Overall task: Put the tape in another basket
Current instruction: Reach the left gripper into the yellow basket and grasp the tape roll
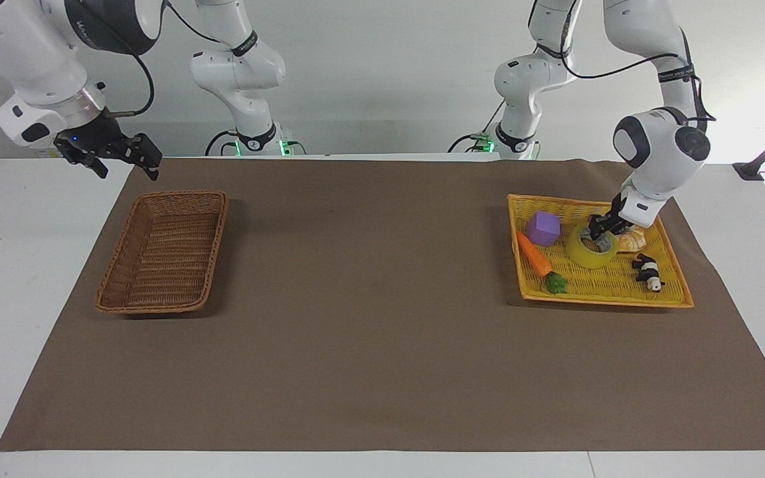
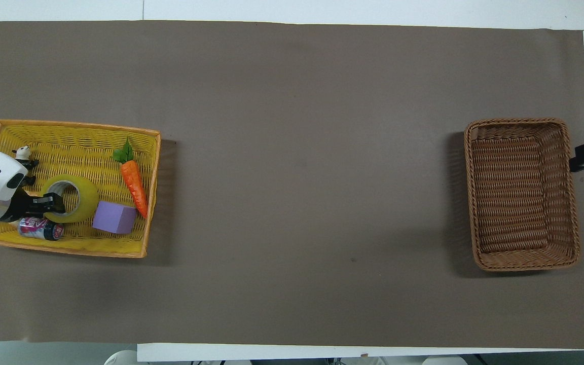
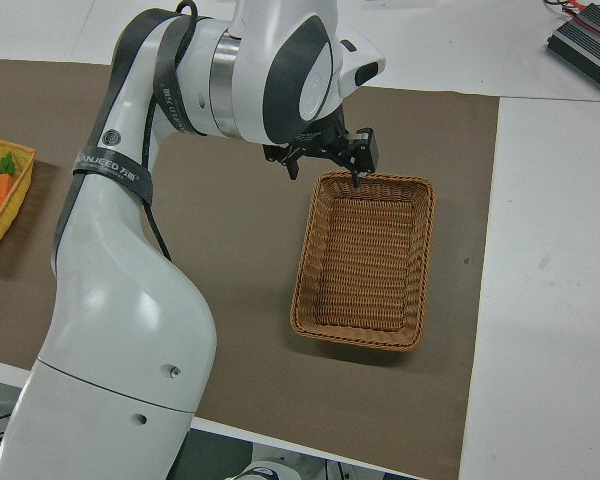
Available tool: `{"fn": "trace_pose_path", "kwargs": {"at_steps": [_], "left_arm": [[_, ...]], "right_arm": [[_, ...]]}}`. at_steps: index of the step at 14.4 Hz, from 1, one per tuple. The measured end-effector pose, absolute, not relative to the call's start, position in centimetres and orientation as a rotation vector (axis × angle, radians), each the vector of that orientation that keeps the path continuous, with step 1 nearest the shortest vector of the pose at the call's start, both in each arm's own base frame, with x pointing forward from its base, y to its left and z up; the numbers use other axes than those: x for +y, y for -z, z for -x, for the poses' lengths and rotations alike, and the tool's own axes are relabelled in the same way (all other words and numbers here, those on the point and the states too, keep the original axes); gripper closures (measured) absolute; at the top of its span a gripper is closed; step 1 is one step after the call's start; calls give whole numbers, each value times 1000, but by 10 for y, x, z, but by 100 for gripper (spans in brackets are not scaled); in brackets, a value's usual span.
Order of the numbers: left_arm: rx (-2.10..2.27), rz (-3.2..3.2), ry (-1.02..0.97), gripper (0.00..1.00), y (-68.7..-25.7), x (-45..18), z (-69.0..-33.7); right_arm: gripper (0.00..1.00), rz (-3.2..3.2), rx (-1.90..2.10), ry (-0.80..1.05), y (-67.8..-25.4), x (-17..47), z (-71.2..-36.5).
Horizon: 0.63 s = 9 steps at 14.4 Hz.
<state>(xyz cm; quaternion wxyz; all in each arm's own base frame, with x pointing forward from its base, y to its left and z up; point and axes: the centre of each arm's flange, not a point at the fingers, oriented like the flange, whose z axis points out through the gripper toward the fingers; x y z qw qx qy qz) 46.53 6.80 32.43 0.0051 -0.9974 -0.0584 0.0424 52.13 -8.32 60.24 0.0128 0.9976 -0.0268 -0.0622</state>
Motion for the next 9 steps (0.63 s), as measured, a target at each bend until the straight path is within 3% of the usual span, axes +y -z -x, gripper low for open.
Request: {"fn": "trace_pose_path", "kwargs": {"at_steps": [2,5,9], "left_arm": [[-181,3124,-140,51,-320,68,-465],[-175,3125,-133,77,-321,66,-467],[-175,3125,-172,78,-330,67,-474]], "right_arm": [[0,-3109,-84,194,-602,-83,-521],[0,-3109,-84,194,-602,-83,-521],[0,-3109,-84,194,-602,-83,-521]]}}
